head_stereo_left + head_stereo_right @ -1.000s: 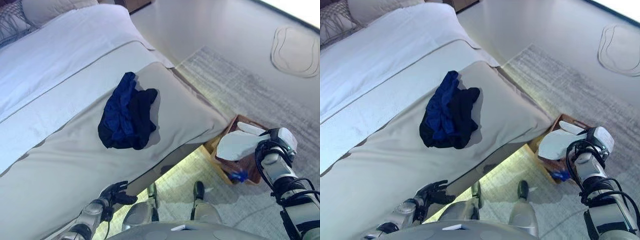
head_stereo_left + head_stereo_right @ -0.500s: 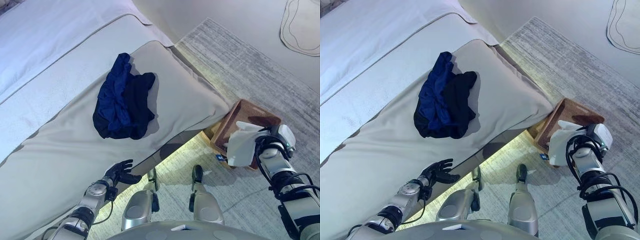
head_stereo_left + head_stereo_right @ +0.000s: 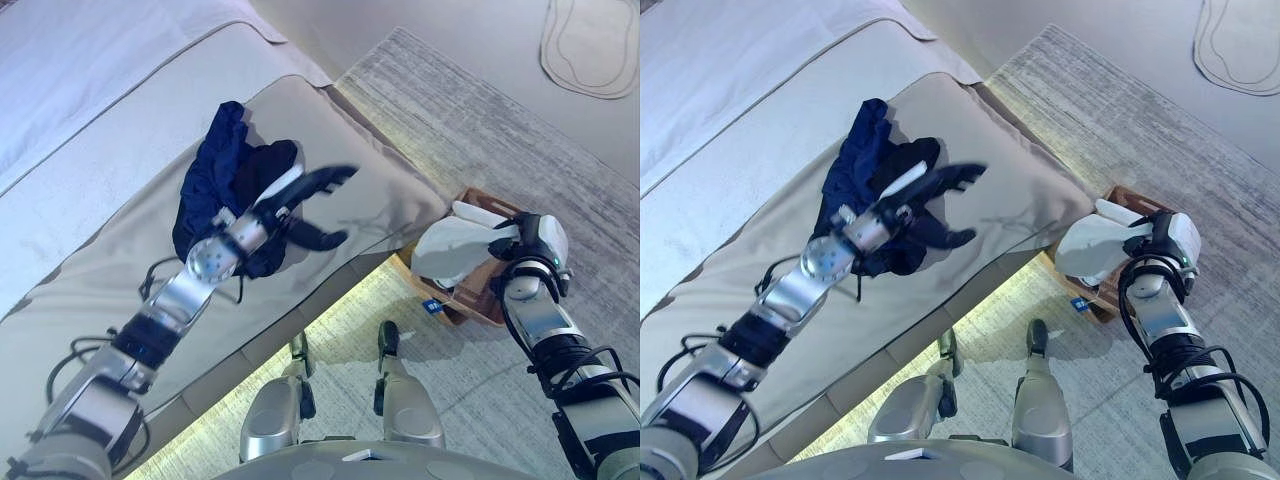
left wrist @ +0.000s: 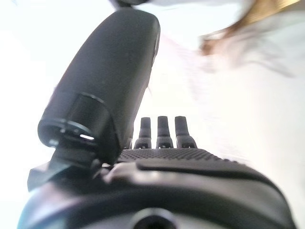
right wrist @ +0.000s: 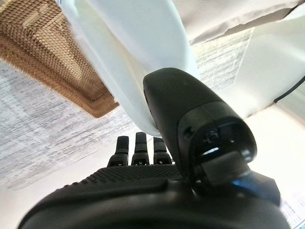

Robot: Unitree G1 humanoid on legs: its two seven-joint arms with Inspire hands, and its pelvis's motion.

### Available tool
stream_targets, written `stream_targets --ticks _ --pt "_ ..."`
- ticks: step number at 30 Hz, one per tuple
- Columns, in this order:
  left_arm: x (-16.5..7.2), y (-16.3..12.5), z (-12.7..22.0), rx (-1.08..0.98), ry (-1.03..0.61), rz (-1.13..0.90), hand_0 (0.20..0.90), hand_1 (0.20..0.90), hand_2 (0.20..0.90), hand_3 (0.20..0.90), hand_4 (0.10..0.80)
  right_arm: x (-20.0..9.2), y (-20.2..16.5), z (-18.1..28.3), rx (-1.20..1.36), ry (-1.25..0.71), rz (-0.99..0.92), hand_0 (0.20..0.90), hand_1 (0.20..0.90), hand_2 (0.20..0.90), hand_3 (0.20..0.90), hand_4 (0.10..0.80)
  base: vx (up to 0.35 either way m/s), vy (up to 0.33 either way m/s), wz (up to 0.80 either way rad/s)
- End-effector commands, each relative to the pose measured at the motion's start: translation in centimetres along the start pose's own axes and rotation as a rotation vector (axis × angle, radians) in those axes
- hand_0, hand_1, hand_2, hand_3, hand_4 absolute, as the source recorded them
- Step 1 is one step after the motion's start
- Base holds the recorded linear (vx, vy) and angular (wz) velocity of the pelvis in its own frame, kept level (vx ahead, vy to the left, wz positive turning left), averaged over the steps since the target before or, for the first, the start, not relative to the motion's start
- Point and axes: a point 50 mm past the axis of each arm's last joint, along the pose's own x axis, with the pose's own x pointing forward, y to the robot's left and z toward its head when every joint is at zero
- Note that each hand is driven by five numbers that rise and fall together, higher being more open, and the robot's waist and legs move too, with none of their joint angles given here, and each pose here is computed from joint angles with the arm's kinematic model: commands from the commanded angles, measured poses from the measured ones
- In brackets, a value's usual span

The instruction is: Pick up the clothes from the bed and place them into the basket

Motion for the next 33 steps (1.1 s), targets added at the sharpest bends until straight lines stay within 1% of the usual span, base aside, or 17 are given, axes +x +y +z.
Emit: stream_targets --ticks 1,4,7,10,16,20,24,28,33 --pt "1.2 -1.1 2.4 0.058 -0.156 0.015 0.900 0.900 0.900 0.900 0.800 0.7 -2.5 4.3 -0.057 -0.191 -0.104 0.900 0.900 0.900 0.900 0.800 0.029 -0.012 -0.26" --pt "2.1 -1.5 3.4 0.109 -0.202 0.021 0.900 0.900 0.900 0.900 0.800 0.0 -2.2 5.4 -0.049 -0.264 -0.086 0.900 0.900 0.900 0.900 0.800 0.028 -0.030 -0.23" --pt "3.2 -2.2 3.4 0.128 -0.187 0.011 0.900 0.900 0.900 0.900 0.800 -0.7 -2.7 7.8 -0.003 -0.381 -0.098 0.900 0.900 0.900 0.900 0.800 0.004 -0.008 -0.17" --pt "3.7 -2.7 2.7 0.107 -0.155 -0.007 0.900 0.900 0.900 0.900 0.800 -1.5 -3.7 9.7 0.024 -0.477 -0.122 0.900 0.900 0.900 0.900 0.800 0.006 0.007 -0.15" --pt "4.0 -3.6 1.9 0.109 -0.113 -0.038 0.900 0.900 0.900 0.900 0.800 -2.0 -5.5 11.4 0.004 -0.559 -0.171 0.900 0.900 0.900 0.900 0.800 -0.010 0.006 -0.14" --pt "4.0 -3.7 1.4 0.108 -0.091 -0.026 0.900 0.900 0.900 0.900 0.800 -2.2 -5.9 12.0 0.008 -0.586 -0.164 0.900 0.900 0.900 0.900 0.800 0.000 0.000 0.00" --pt "4.2 -4.1 1.0 0.057 -0.068 -0.021 0.900 0.900 0.900 0.900 0.800 -2.8 -6.2 13.0 0.018 -0.637 -0.149 0.900 0.900 0.900 0.900 0.800 -0.005 0.007 -0.09" --pt "4.5 -4.0 0.5 0.045 -0.039 0.042 0.900 0.900 0.900 0.900 0.800 -3.3 -6.4 14.4 0.047 -0.695 -0.136 0.900 0.900 0.900 0.900 0.800 -0.015 0.011 -0.07" --pt "4.6 -3.2 -0.2 0.041 0.004 0.198 0.900 0.900 0.900 0.900 0.800 -4.0 -6.6 15.3 0.074 -0.736 -0.099 0.900 0.900 0.900 0.900 0.800 0.000 0.000 0.00"
